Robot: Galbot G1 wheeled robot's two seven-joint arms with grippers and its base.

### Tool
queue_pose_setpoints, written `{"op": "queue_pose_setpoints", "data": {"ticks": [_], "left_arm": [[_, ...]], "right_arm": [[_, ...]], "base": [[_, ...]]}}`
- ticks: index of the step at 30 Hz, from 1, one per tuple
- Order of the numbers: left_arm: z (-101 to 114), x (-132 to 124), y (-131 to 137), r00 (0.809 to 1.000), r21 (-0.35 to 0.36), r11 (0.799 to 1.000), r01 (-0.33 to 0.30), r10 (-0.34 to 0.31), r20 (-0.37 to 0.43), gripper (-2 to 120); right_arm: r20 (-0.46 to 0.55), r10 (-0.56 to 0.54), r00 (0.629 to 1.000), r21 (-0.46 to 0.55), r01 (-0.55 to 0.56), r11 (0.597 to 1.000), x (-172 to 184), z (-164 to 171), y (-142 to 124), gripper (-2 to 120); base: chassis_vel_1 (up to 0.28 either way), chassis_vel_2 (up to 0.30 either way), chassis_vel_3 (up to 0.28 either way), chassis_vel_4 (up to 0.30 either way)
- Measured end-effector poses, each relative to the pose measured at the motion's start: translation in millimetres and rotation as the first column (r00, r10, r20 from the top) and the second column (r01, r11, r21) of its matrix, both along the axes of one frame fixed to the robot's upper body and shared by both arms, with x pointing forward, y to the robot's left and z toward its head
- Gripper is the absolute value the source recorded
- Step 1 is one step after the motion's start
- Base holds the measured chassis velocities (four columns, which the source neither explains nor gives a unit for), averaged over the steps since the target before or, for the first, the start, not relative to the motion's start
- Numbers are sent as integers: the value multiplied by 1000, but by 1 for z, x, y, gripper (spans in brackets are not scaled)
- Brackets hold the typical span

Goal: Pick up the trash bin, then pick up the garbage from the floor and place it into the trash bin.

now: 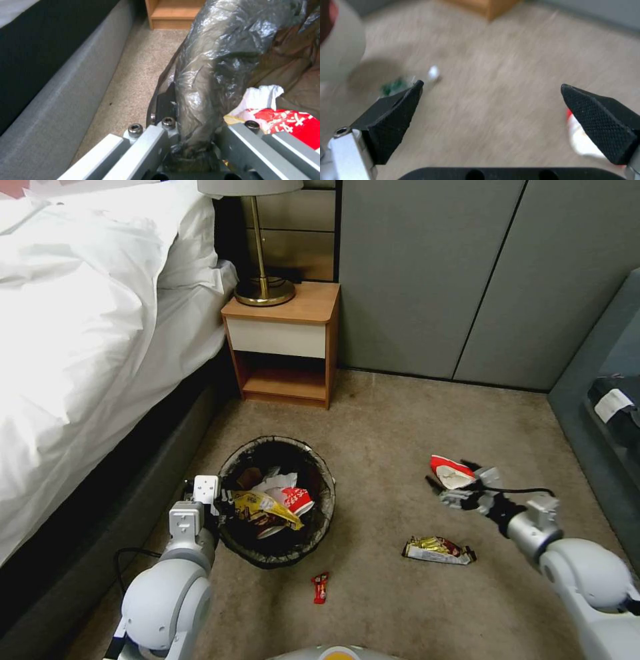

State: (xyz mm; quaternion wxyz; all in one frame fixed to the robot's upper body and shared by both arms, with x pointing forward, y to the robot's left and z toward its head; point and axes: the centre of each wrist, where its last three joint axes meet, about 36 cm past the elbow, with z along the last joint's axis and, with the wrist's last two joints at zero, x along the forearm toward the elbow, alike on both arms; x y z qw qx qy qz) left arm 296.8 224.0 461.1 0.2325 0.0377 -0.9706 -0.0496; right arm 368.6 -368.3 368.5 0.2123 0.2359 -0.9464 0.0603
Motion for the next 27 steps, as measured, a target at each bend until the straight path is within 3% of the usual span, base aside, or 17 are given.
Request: {"op": "queue_pose_setpoints", "data": {"ticks": [1,3,4,6,8,11,27], "left_arm": [[0,-1,-1,1000,1,1000,0,0,-1,0],[-1,-1,-1,1000,1,1000,1,-1,-2,0],[-1,-1,-1,1000,0,1000,2,-2,-2,0],[-1,-1,-2,1000,0,1000,2,-2,-2,0],[-1,-1,-2,1000,-2,1000,4,-4,-2,0],[-2,0,-1,1000,-1,1000,4,-4,-4,0],[-7,3,-3,1000,-4,1000,6,-6,-12,0]], "right_arm": [[-76,13,997,10,-12,1000,4,-12,5,100],[-107,15,994,7,-14,1000,6,-16,6,100],[-170,16,985,-15,-19,1000,11,-27,5,100],[-180,16,984,-22,-21,1000,12,-29,5,100],[-271,7,963,-74,-28,997,21,-49,-2,100],[-326,-11,945,-106,-25,994,22,-65,-10,100],[-418,-17,908,-215,-81,973,3,-108,-22,100]], "base": [[0,0,0,0],[0,0,0,0],[0,0,0,0],[0,0,0,0],[0,0,0,0],[0,0,0,0],[0,0,0,0]]}}
